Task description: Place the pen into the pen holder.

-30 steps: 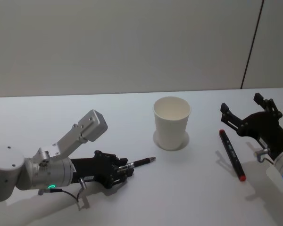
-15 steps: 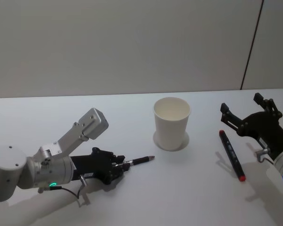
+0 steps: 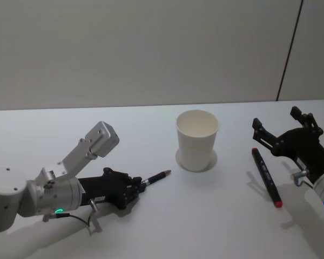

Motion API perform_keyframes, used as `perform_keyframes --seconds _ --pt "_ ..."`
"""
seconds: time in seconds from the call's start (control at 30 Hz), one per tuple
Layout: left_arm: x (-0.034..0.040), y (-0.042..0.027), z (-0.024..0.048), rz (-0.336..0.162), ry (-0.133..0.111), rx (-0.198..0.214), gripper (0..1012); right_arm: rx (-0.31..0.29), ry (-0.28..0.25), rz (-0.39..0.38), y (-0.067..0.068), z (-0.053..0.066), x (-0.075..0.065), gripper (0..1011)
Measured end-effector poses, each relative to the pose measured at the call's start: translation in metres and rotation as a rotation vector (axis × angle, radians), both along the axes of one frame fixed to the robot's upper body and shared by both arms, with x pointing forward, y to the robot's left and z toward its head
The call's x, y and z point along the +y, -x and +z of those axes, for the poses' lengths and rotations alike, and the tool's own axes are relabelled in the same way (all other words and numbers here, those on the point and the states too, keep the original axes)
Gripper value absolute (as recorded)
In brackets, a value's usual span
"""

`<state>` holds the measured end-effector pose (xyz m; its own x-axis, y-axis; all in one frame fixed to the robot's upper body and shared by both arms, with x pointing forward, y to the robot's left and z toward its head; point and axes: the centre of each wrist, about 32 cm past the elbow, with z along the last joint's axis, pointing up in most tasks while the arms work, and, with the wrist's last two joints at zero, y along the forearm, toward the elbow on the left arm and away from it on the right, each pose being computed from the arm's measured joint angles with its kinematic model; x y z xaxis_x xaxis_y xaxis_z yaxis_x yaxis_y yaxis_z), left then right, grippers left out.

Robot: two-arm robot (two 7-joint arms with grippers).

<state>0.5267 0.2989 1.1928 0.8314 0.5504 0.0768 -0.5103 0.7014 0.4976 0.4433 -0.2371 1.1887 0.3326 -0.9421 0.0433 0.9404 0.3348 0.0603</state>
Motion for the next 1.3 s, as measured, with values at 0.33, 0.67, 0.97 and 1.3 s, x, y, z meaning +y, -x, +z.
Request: perform_keyframes --seconds 0.33,0.67,0.97,1.3 --pt "0.0043 0.0014 -0.0003 -0.020 0.039 0.022 140 0.000 0.000 0.000 0.000 0.000 0.000 1001" --pt "0.0074 0.0048 -0.0017 -0.025 0.096 0.029 140 0.000 0.000 0.000 0.000 0.000 0.000 1001" --pt "0.0119 0.0069 0.0037 0.014 0.167 -0.013 139 0.000 0.000 0.000 0.000 0.000 0.000 1001" --pt "0.0175 0.0103 0.0089 0.073 0.247 -0.070 140 0.000 0.000 0.000 0.000 0.000 0.000 1001"
